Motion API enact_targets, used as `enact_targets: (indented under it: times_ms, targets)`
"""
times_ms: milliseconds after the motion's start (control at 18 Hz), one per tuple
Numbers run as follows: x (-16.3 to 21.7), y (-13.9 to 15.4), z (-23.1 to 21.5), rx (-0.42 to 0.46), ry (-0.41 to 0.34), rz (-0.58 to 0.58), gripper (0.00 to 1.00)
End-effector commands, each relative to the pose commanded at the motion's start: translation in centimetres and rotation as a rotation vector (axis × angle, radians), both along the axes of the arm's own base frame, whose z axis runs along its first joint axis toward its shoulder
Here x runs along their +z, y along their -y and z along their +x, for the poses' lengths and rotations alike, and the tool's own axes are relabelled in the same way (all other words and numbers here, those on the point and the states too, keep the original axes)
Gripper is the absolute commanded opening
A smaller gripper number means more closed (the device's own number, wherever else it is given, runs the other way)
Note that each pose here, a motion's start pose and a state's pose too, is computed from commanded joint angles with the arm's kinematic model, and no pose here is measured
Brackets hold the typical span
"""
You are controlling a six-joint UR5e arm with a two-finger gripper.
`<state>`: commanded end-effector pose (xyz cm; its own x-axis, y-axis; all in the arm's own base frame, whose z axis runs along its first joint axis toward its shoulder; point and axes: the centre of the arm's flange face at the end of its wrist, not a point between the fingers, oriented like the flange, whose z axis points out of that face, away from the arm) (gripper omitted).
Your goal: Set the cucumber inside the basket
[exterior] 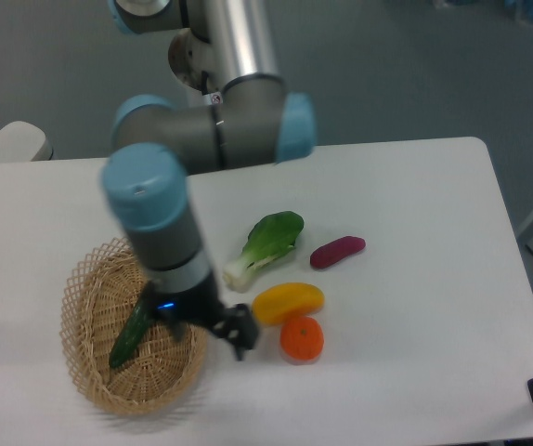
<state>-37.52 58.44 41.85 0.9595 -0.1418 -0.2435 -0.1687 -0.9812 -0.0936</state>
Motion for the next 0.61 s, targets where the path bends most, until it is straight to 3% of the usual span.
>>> enact_targets:
  times_ms: [222,611]
  targets:
    - [0.7,4.1,-4.1,-0.192,-0.015,-0.073,1.0]
    - [0.7,8.7,-7.2,-0.321,0.024,-0.101,1.0]
